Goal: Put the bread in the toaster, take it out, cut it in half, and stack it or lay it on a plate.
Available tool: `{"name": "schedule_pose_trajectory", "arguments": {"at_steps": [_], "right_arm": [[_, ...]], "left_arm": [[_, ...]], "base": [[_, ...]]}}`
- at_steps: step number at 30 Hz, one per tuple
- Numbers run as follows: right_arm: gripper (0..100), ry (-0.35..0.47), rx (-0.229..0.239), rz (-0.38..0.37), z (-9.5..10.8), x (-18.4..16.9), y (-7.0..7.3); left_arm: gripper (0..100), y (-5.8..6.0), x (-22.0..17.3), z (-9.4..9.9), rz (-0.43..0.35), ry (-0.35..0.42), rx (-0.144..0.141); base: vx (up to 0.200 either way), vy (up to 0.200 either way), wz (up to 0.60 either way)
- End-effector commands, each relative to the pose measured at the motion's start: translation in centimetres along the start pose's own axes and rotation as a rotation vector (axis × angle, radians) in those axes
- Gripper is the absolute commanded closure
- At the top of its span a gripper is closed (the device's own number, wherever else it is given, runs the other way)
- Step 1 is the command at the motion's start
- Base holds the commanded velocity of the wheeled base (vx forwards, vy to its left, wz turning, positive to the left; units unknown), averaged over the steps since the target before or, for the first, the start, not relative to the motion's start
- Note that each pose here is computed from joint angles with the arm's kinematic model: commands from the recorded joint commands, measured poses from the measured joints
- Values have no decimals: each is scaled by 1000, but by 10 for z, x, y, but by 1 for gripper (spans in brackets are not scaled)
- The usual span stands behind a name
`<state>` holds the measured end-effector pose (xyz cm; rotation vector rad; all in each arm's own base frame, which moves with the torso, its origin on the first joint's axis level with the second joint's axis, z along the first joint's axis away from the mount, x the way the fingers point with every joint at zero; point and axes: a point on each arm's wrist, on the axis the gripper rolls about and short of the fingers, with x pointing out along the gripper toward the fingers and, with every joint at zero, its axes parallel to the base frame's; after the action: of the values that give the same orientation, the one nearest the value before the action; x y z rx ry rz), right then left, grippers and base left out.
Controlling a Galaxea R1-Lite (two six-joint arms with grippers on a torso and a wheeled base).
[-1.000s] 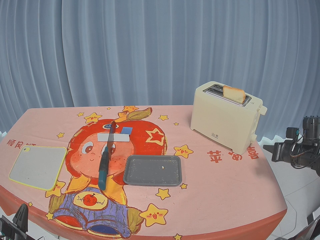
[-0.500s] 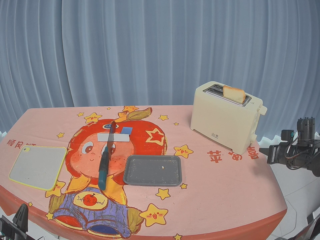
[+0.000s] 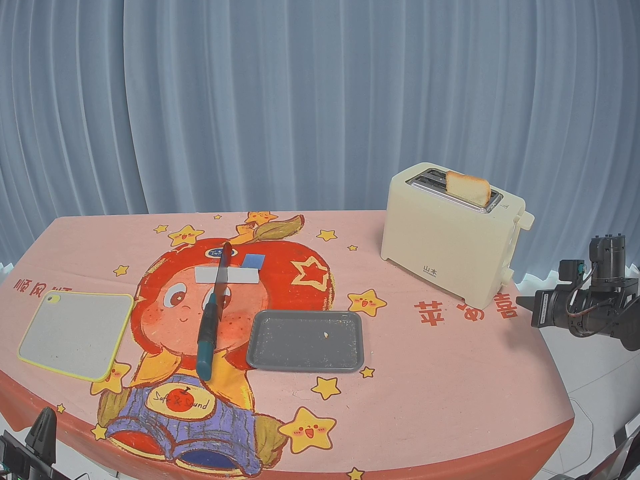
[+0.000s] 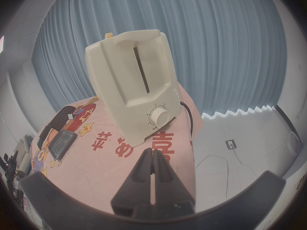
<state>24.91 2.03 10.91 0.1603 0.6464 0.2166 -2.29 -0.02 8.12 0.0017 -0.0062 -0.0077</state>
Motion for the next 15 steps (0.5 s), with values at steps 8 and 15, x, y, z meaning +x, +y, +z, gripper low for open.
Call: {"name": "schedule_pose_trajectory", "arguments": {"at_steps": [8, 15], "right_arm": [[100, 14, 2, -7, -2, 5, -1], [100, 13, 3, -28, -1, 5, -2]], "left_arm": [[100, 0, 0, -5, 0, 0, 0], [100, 0, 0, -5, 0, 2, 0]], "base": [[0, 0, 0], [0, 0, 0]]}}
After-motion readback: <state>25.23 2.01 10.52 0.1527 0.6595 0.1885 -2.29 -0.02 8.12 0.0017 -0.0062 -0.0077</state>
